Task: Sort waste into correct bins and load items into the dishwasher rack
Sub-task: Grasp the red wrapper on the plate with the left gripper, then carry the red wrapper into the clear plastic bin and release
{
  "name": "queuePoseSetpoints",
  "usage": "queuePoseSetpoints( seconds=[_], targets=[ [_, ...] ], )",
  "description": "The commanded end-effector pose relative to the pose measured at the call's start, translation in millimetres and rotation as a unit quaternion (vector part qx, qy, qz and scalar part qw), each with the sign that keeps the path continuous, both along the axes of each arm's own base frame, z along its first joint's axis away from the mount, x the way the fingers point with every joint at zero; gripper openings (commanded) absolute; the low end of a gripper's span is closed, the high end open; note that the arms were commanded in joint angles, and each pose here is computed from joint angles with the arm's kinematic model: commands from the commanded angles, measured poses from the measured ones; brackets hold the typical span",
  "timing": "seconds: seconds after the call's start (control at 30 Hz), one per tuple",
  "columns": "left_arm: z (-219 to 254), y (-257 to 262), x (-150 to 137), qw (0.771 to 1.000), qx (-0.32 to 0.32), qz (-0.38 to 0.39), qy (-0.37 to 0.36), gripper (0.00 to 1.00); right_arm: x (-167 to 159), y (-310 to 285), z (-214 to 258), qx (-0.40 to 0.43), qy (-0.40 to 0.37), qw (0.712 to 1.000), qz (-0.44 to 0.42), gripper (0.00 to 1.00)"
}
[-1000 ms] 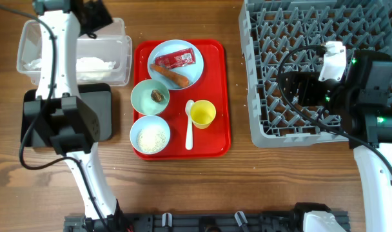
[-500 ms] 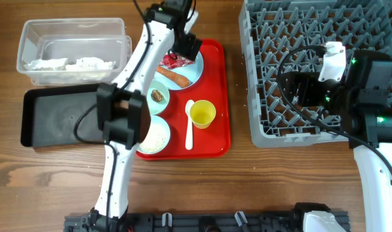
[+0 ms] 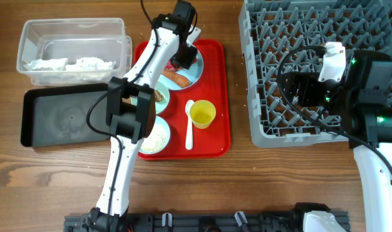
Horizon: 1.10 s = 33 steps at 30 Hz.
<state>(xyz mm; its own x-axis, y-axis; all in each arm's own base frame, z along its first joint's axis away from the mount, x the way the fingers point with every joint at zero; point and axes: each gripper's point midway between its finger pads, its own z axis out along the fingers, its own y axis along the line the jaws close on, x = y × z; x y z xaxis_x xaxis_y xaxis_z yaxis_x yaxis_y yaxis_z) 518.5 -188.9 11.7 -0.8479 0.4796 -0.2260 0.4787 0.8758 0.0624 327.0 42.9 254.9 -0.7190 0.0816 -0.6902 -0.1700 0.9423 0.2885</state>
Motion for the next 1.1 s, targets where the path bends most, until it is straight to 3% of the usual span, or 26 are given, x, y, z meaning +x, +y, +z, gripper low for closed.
queuePoseSetpoints(
  seconds=[0.0,0.07,0.1,0.27,0.5,0.6,0.67,0.87,0.9,0.93,0.97,1.0,1.07],
  targets=[
    [-33.9,4.5,-16.0,0.999,0.005,0.02,0.046,0.23,1.0,2.8,3.4,0.008,0.0,1.0,0.002,1.0],
    [-36.3,5.2,-18.1,0.998,0.005,0.024,0.051,0.07,0.8,2.2,2.7,0.006,0.001,1.0,0.001,1.0],
    [-36.3,5.2,-18.1,0.998,0.005,0.024,0.051,0.04,0.5,2.2,2.5,0.007,0.002,1.0,0.001,1.0],
    [-1.6,3.2,-9.9,0.999,-0.011,0.048,0.021,0.04,0.3,2.1,2.2,0.007,0.003,1.0,0.0,1.0],
    [154.4,28.5,13.8,0.977,-0.094,0.153,-0.113,0.04,0.8,2.2,2.8,0.007,0.002,1.0,0.0,1.0],
    [216.7,80.2,7.7,0.951,-0.115,0.241,-0.158,0.04,0.6,2.2,2.6,0.007,0.002,1.0,0.001,1.0],
    [230.7,121.3,1.8,0.936,-0.103,0.294,-0.165,0.04,0.8,2.2,2.8,0.007,0.002,1.0,0.0,1.0],
    [189.1,250.5,8.6,0.887,-0.076,0.435,-0.137,0.04,0.7,2.2,2.8,0.007,0.002,1.0,0.0,1.0],
    [175.8,262.8,10.3,0.881,-0.073,0.449,-0.127,0.11,0.7,2.2,2.8,0.007,0.002,1.0,0.0,1.0],
    [161.8,273.6,10.7,0.875,-0.07,0.465,-0.115,0.33,0.6,2.3,2.6,0.007,0.002,1.0,0.0,1.0],
    [148.6,281.6,10.9,0.872,-0.066,0.474,-0.104,0.76,0.7,2.3,2.8,0.007,0.002,1.0,0.0,1.0],
    [138.7,285.0,11.4,0.871,-0.062,0.477,-0.096,0.96,0.7,2.2,2.8,0.007,0.002,1.0,0.0,1.0],
    [132.4,285.4,12.3,0.872,-0.06,0.478,-0.091,1.0,0.6,2.2,2.6,0.007,0.002,1.0,0.0,1.0]
  ],
)
